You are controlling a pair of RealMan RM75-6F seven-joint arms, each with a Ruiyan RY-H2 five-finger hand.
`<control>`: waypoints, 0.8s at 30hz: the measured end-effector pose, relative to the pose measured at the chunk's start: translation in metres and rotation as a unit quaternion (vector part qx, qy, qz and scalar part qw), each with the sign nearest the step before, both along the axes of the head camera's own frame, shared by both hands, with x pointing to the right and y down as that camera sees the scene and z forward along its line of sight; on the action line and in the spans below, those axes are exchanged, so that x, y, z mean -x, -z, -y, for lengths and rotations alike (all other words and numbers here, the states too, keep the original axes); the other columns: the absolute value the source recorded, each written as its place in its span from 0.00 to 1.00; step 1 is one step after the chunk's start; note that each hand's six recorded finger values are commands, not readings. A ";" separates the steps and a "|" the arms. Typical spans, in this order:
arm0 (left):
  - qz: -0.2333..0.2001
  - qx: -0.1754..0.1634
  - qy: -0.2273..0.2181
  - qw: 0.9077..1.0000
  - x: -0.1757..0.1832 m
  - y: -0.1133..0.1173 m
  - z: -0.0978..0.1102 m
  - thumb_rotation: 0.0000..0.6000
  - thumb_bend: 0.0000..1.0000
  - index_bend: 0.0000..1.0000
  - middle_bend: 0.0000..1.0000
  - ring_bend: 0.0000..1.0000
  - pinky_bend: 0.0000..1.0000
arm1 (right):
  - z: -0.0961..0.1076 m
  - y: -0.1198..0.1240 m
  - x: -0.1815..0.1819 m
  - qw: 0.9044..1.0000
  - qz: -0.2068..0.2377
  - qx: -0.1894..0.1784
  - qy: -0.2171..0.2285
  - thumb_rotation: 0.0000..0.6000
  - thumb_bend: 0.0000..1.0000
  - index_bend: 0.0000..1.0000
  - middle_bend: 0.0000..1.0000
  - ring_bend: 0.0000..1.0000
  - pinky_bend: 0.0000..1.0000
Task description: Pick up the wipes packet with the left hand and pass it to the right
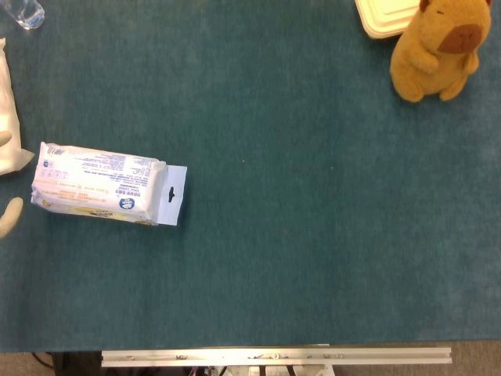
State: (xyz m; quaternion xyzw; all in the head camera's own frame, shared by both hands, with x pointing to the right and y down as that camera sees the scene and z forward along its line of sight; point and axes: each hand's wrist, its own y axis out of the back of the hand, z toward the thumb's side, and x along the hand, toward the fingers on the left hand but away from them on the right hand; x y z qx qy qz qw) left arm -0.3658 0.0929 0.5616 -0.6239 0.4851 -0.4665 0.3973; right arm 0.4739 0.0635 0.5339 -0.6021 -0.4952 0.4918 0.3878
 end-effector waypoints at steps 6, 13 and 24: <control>0.004 0.012 -0.008 1.000 -0.001 -0.003 0.001 1.00 0.28 0.19 0.05 0.04 0.15 | 0.003 0.002 -0.001 1.000 0.002 -0.003 -0.001 1.00 0.10 0.00 0.10 0.01 0.19; 0.001 0.048 -0.031 0.998 -0.002 -0.012 0.005 1.00 0.28 0.19 0.05 0.04 0.15 | 0.010 0.009 -0.002 1.000 0.002 -0.011 -0.002 1.00 0.10 0.00 0.10 0.01 0.19; 0.049 0.141 -0.110 0.983 -0.003 -0.042 0.021 1.00 0.28 0.11 0.03 0.02 0.13 | 0.016 0.010 0.001 1.000 0.002 -0.010 -0.002 1.00 0.10 0.00 0.10 0.01 0.19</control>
